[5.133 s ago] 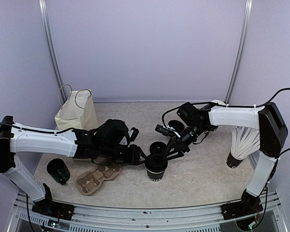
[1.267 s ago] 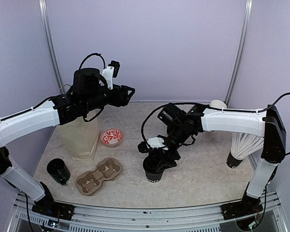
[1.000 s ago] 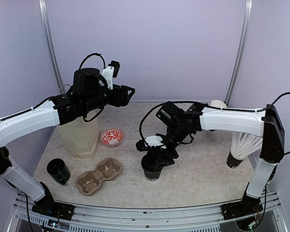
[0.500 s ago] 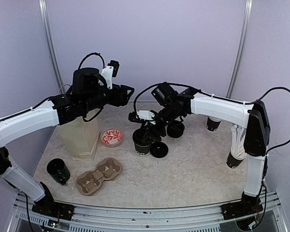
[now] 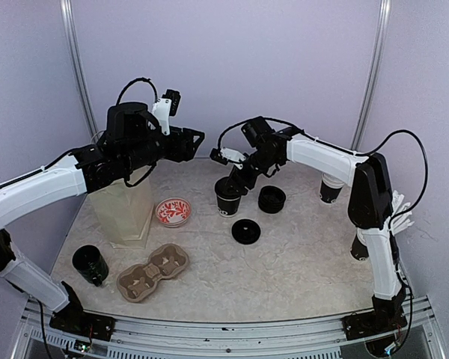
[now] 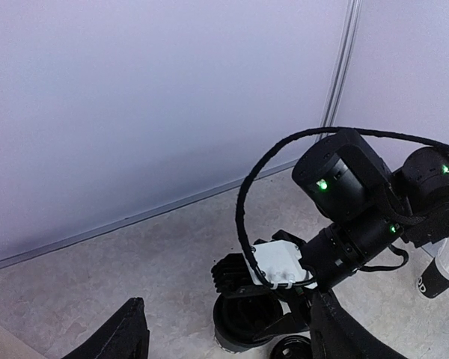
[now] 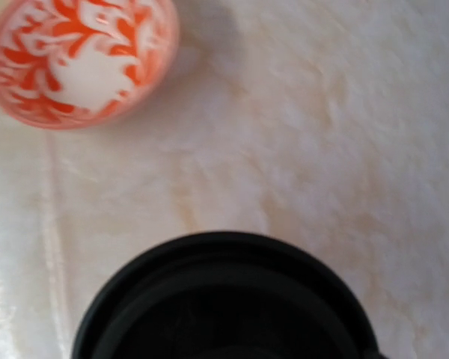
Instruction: Pack the takeout coffee
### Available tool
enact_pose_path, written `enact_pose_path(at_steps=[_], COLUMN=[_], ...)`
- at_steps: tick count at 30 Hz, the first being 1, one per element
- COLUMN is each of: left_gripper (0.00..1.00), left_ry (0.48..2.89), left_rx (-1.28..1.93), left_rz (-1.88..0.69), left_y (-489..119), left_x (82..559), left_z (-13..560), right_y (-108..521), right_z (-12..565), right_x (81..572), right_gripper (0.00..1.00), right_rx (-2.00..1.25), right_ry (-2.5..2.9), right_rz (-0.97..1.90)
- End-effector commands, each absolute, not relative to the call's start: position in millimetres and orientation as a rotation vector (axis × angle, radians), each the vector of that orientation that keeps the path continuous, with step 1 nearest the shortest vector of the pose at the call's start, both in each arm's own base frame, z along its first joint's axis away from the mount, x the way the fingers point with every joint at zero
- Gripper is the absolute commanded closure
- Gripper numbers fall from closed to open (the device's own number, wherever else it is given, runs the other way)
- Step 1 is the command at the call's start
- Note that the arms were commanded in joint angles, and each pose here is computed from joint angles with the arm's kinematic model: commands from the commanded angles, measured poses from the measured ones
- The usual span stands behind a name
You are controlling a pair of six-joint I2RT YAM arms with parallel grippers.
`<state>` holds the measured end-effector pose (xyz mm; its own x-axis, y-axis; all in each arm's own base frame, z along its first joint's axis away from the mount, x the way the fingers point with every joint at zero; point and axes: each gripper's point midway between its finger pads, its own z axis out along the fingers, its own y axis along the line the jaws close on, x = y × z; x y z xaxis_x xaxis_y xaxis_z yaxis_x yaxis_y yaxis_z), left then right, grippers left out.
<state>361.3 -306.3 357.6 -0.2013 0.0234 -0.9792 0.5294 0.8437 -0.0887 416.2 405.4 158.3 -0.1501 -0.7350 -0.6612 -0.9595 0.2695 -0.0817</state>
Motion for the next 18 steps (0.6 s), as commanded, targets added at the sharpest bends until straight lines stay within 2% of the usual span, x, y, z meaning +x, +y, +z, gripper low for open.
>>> enact_pose_path(at_steps=[1,6,10,18], left_gripper=[0.28,0.27,0.27,0.28], left_ry=[1.728,1.733,1.738,1.744], left_rx=[0.432,0.435,0.438,0.445], left_rz=[-0.468,-0.465,-0.466,-0.469], left_y=[-301,-301,-302,-304], left_x=[361,362,362,362], left_z=[359,356,354,352], right_y=[398,395,393,393], right_z=[146,140,139,163], right_x=[426,438,443,441], right_gripper=[0.27,0.25,0.19,0.12], right_rx=[-1.455,-1.398,-1.370,-1.346], right_ry=[2.050,2.097,2.114,2.081], right_rz=[0.513,0.551,0.571,0.591])
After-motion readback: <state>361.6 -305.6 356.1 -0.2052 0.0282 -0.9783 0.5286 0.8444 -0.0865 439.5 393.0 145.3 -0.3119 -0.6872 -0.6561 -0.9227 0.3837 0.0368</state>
